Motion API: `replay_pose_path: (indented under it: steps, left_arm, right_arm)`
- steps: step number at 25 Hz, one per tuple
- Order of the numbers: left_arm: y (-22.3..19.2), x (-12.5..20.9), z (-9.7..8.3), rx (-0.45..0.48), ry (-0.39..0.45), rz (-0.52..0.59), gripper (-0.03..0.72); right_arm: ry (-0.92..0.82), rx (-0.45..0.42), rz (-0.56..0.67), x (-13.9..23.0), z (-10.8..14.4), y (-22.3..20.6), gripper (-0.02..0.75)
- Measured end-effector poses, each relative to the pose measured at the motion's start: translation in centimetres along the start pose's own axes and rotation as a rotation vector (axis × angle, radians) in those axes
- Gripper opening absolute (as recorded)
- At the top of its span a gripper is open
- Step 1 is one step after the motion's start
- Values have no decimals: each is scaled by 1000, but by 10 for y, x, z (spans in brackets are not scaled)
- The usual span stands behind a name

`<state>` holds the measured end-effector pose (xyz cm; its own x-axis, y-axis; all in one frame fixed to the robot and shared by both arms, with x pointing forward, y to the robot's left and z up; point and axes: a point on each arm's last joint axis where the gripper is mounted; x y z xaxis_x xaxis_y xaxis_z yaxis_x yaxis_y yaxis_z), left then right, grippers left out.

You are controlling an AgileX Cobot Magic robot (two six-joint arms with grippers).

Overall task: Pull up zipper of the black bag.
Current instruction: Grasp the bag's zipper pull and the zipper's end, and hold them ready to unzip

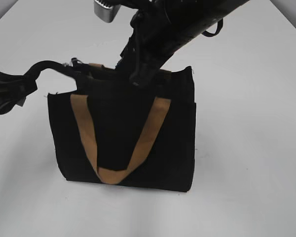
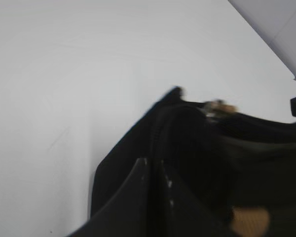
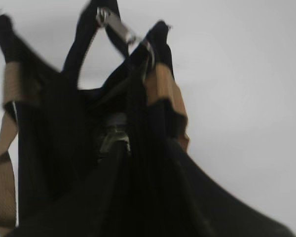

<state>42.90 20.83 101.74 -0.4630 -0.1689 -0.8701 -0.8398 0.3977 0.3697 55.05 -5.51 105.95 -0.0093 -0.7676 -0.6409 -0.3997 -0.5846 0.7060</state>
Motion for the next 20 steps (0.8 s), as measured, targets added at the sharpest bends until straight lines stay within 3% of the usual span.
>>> replay_pose_path:
  steps: [2,5,12,20]
  left_arm:
    - [3,-2,-1,6,1,-19,5]
    - [7,-6,-2,20,-18,-47,5]
    - [34,-16,-8,57,-153,-100,4]
    - [38,-14,-7,46,-169,-71,4]
  right_arm:
    - [16,4,6,0,0,0,320]
    - [22,5,3,-1,1,0,367]
    - [84,75,-45,-9,-1,-2,328]
    - [194,130,-122,-33,12,-3,262]
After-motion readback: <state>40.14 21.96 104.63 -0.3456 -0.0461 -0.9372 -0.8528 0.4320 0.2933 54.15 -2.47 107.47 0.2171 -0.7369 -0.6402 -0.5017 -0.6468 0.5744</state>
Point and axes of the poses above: a point on each arm's last joint axis where the gripper is mounted, y pointing back along that axis away from the gripper, z along the wrist's bending axis when the last joint is at zero, x = y × z, and after that the axes turned 5 degrees about y, right-handed
